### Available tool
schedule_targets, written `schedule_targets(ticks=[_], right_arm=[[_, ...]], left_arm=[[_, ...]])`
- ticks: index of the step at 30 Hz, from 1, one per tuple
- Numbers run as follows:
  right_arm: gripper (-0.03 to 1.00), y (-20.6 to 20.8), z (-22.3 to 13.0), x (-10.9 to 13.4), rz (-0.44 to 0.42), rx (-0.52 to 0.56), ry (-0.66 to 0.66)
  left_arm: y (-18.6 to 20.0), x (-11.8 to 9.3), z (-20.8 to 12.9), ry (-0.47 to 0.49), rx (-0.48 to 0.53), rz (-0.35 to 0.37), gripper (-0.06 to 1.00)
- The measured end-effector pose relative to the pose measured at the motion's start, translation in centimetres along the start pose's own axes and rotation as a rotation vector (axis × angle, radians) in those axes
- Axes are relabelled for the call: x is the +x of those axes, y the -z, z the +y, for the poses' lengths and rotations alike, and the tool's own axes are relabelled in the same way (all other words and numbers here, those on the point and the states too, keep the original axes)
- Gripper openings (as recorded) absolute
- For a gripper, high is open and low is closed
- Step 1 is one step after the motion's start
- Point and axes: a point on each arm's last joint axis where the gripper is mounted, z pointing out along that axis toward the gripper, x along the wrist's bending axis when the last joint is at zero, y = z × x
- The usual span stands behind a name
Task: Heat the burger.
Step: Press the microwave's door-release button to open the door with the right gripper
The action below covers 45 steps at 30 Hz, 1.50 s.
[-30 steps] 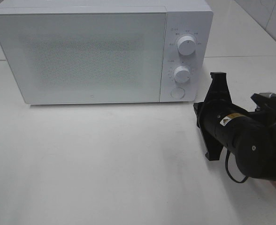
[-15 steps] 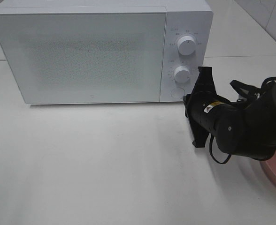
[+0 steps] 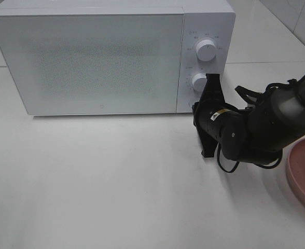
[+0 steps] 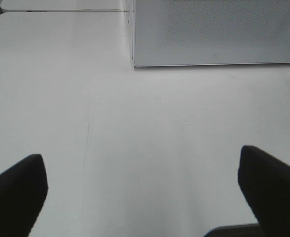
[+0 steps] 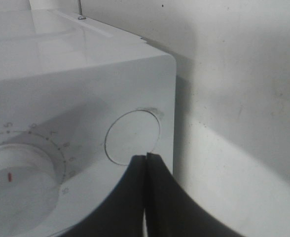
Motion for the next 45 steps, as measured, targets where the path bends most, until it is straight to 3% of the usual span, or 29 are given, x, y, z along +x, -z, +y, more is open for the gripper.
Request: schedule_targets(ticks=[31, 45], right_arm=[[0.01, -2.9, 0.1, 0.2, -0.018, -0.025, -0.038], [0.01, -3.7, -0.2, 0.8, 0.037, -0.063, -0.068]], left_arm=[[0.0, 0.0, 0.0, 0.000, 0.000, 0.000, 0.98], [0.0, 0.0, 0.0, 0.000, 0.000, 0.000, 0.98]])
